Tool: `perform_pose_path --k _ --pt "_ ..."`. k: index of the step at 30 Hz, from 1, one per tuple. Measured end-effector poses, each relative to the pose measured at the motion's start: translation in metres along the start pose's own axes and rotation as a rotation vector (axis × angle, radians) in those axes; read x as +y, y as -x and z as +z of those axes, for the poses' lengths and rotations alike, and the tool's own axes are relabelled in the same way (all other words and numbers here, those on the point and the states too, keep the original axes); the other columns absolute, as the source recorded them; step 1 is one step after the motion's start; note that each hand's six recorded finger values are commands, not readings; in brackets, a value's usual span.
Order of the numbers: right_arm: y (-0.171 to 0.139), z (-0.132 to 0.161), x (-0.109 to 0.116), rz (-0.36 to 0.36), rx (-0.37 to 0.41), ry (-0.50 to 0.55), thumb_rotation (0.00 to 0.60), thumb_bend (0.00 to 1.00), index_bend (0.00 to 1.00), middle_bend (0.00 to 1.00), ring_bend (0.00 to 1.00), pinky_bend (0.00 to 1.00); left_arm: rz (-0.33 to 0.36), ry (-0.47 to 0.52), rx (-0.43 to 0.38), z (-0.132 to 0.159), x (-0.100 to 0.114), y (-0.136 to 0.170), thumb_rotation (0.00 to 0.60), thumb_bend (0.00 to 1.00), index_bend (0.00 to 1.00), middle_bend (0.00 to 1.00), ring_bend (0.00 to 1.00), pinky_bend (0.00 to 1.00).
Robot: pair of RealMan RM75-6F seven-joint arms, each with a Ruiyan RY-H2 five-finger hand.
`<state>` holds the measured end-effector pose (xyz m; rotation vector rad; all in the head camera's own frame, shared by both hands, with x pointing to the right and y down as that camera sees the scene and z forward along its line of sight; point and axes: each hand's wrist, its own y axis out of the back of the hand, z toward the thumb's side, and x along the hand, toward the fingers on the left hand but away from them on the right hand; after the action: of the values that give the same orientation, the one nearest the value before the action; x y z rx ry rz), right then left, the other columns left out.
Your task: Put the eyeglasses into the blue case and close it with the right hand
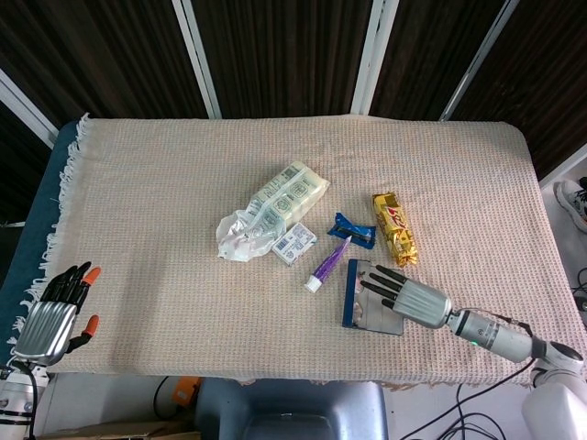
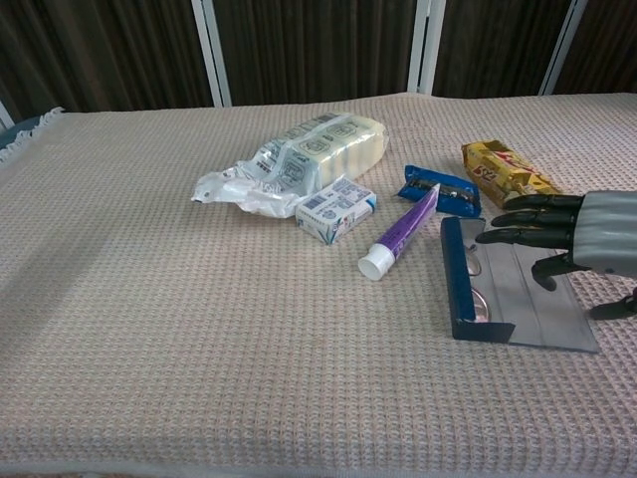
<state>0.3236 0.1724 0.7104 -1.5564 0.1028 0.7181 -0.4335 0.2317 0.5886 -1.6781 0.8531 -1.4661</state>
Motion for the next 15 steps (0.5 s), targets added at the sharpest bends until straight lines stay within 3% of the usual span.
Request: perform_pose_path --k 15 --pt "0.0062 0.001 -0.0027 -0.002 -0.029 0.016 0.6 0.35 0.63 0.12 0.0 0.05 0.008 -0.007 0.008 -0.0012 0.0007 0.0002 0.6 0.41 0.0 0.0 0.0 0.13"
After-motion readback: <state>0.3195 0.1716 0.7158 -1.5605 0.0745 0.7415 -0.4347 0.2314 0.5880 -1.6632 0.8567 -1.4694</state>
